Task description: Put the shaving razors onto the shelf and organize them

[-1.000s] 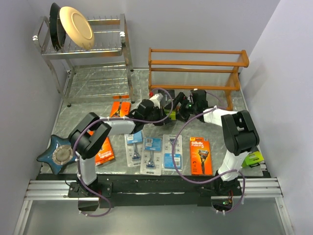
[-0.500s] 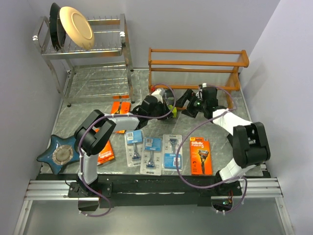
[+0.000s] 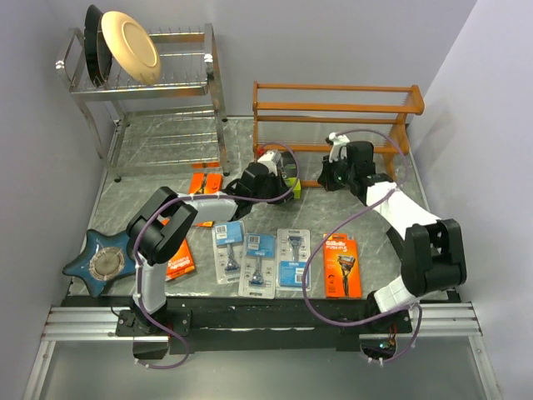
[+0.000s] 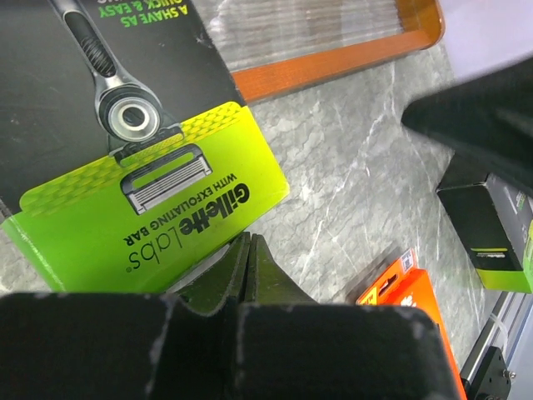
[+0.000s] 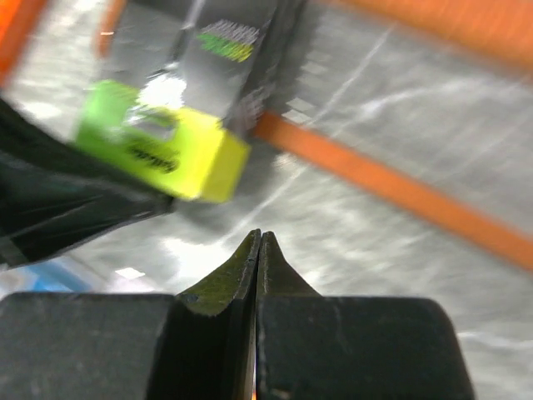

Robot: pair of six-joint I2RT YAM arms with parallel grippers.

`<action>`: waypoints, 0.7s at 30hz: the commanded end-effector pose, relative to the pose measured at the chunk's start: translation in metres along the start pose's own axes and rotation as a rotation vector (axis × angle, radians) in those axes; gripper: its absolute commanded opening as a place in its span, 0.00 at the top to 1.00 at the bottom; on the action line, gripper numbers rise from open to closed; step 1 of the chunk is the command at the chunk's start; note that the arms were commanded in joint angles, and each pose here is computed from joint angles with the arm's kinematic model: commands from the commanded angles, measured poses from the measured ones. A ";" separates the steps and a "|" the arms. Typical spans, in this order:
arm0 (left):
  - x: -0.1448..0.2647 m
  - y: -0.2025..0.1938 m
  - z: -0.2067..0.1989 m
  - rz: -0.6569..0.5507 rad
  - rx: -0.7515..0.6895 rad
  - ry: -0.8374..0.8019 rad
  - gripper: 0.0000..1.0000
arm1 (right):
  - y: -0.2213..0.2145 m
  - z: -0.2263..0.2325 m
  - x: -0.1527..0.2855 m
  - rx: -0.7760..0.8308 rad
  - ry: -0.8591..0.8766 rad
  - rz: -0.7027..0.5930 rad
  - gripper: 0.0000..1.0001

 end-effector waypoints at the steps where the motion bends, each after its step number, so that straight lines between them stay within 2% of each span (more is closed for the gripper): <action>1: -0.004 0.018 0.001 -0.051 -0.017 0.015 0.99 | 0.027 -0.021 -0.006 0.241 -0.117 -0.078 1.00; 12: -0.012 0.032 0.016 -0.068 -0.013 0.054 0.99 | 0.015 -0.053 -0.040 0.411 -0.248 -0.001 1.00; 13: -0.012 0.032 0.018 -0.069 -0.014 0.058 0.99 | 0.020 -0.054 -0.042 0.428 -0.255 -0.031 1.00; 21: -0.014 0.040 0.031 -0.066 -0.012 0.151 0.99 | 0.017 -0.058 -0.059 0.506 -0.303 -0.015 1.00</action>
Point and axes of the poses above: each gripper's point midway between its finger pads, its own x axis back along the fingers, its own z axis along the line the jaws close on, y = z × x, the point moved 5 cm from there along x, back along the fingers, and after that the axes turned 9 degrees about -x, right-handed, at the moved point
